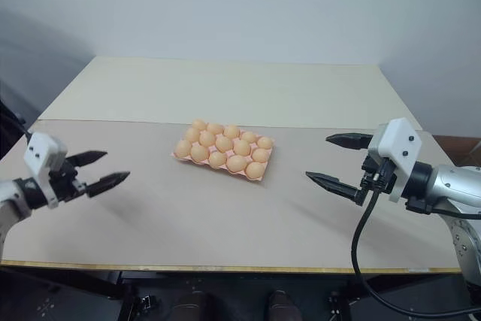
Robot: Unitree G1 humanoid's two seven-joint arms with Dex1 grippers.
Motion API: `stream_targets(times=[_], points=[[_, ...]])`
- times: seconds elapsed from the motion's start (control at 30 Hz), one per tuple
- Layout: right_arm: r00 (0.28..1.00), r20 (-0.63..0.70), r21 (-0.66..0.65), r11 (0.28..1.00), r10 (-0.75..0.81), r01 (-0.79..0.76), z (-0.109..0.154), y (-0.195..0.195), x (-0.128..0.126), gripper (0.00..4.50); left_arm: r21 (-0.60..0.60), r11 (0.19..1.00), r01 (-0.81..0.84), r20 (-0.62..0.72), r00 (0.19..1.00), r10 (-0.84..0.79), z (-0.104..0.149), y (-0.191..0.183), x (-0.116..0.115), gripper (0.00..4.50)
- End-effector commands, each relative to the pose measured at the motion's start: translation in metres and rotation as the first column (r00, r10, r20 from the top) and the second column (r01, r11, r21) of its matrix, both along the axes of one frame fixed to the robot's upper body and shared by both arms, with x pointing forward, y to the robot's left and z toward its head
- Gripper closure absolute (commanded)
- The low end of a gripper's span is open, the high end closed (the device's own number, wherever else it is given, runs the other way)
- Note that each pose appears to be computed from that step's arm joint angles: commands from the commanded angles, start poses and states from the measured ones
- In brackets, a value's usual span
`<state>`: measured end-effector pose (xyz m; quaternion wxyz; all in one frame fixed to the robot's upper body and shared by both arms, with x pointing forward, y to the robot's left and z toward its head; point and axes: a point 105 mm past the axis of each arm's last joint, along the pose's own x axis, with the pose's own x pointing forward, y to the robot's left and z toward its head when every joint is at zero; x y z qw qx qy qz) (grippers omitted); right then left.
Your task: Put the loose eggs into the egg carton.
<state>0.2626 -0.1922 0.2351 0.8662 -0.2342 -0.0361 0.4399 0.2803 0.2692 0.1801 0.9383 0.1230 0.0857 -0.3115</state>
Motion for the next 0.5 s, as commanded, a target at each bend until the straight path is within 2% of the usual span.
stream_targets(times=[0.03,0.13,0.5], points=[[1.000,0.012,0.004,1.000,0.018,-0.018,0.0051,0.0001,-0.0023,0.02,-0.030,0.998,0.049,0.070,0.996,-0.046,0.0243,-0.0126,-0.0083,0.03],[1.000,0.010,0.007,1.000,0.021,-0.021,0.0040,0.0009,-0.0010,0.02,-0.013,0.999,0.038,0.062,0.997,-0.037,0.0220,-0.0154,-0.0083,0.03],[0.999,-0.007,0.008,0.999,0.037,-0.037,0.0006,0.0024,0.0043,0.02,-0.064,0.997,0.030,0.086,0.996,-0.024,0.0288,-0.0215,-0.0168,0.03]])
